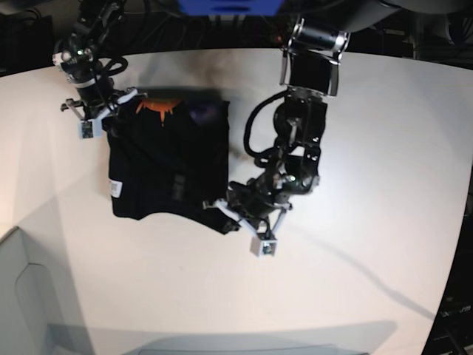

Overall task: Fold the T-shirt properly
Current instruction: 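Grasp the shirt's hem corner with the left gripper and tuck it square, then press the collar edge of the shirt flat with the right gripper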

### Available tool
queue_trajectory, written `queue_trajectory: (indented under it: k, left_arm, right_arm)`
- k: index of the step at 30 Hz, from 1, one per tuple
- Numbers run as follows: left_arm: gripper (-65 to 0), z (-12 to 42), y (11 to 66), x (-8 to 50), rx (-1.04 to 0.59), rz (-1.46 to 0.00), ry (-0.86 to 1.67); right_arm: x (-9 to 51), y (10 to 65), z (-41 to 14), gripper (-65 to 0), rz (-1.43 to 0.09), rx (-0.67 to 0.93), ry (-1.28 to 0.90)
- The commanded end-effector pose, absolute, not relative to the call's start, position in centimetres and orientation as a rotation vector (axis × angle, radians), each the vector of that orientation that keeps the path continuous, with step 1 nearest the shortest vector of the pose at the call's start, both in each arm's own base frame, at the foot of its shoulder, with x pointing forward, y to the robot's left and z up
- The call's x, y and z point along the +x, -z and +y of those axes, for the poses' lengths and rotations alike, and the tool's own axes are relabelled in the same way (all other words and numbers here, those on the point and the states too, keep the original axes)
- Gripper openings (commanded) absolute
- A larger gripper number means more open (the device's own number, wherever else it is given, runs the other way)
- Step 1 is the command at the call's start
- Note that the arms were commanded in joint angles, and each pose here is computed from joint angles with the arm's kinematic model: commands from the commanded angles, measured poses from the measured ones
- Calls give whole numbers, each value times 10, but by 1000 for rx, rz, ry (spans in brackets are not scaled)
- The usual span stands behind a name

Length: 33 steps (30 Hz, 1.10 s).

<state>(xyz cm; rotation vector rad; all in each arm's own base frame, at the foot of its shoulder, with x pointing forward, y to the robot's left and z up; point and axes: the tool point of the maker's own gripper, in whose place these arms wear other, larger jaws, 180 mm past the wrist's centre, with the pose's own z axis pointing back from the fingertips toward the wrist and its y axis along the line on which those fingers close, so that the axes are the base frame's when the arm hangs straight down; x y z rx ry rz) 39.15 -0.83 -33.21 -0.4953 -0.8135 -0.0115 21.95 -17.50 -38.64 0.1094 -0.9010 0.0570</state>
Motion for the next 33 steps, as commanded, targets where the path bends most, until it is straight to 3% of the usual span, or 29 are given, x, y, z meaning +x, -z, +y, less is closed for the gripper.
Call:
queue_trajectory:
  k: [1, 7, 15, 17, 21, 23, 27, 33]
  left_arm:
    - [-650, -7, 321, 402, -502, -854, 10]
    - [-650, -4, 356, 396, -483, -764, -14]
    - [-637, -2, 365, 406, -476, -808, -44]
    - [-577, -2, 357, 410, -478, -825, -40]
    - [-342, 0, 335, 410, -484, -838, -13]
    - [-270, 4, 309, 411, -492, -905, -1]
    - [-256, 53, 276, 400, -435, -1036, -46]
    - [-256, 203, 269, 362, -183, -1126, -308]
  right_arm:
    - [226, 377, -177, -650, -940, 105, -55]
    - [226, 377, -177, -650, -942, 105, -55]
    - [229, 368, -179, -650, -964, 92, -61]
    - [233, 353, -181, -650, -1004, 71, -77]
    - [240, 329, -183, -650, -1059, 35, -105]
    - [247, 320, -183, -650, -1085, 26, -113]
    - [250, 313, -183, -650, -1105, 21, -117]
    - [256, 313, -112, -650, -1111, 190, -249]
